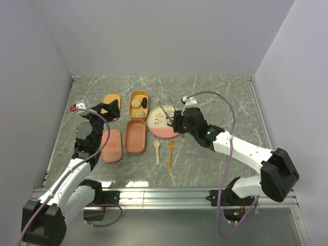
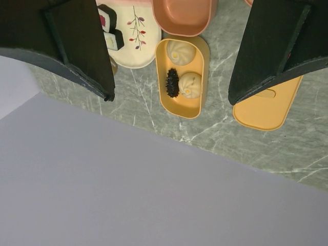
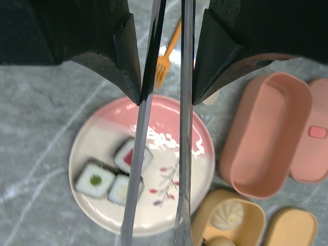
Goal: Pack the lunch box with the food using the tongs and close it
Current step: Pick up the food using the clamp
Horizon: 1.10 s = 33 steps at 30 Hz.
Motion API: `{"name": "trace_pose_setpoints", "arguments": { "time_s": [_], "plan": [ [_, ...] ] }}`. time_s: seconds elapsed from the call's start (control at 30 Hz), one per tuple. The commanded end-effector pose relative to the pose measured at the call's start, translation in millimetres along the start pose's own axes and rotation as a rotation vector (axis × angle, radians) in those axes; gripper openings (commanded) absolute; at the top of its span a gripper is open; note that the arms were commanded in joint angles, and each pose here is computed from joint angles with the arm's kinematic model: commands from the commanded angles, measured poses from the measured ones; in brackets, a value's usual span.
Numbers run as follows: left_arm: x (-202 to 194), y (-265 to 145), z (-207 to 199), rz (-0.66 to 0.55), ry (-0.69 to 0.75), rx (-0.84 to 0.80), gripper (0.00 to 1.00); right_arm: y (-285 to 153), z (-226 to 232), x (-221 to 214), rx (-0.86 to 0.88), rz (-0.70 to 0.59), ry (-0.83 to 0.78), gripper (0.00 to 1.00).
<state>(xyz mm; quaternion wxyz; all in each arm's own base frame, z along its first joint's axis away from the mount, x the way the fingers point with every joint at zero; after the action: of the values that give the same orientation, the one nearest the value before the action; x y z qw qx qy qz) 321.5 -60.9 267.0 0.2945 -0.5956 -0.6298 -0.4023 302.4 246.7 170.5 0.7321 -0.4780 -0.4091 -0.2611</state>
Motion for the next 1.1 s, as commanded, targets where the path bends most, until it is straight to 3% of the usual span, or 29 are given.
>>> {"name": "trace_pose_setpoints", "arguments": {
  "time_s": [0.0,0.53,1.07],
  "plan": [
    [5.9,1.2,-6.5,-0.020,-0.016,-0.036,0.99,-19.4,-1.5,9.8,-0.013,-0.086,0.059,0.50],
    [9.6,-2.7,-8.9,-0.029,-0.026,-0.048,0.99,-43.8,-10.0,-69.8,0.003,0.018,0.190,0.51],
    [9.3,-2.7,-7.9,-0.030,-0.026,-0.043,1.00,-36.2,-6.1,-84.7,0.016,0.036,0.237,0.52]
  ]
}}
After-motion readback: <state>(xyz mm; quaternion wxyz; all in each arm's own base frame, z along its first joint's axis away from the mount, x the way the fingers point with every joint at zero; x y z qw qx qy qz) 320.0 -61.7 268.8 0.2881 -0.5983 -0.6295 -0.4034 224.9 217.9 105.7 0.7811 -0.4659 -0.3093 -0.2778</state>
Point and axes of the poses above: each gripper's point midway between its finger pads, its own y axis out along the fingers, its own z axis along the line the jaws close on, x = y × z, the point moved 2 cm from there along -y, back along the fingers, and after that the axes turned 2 degrees about -y, right-handed, at the moved point
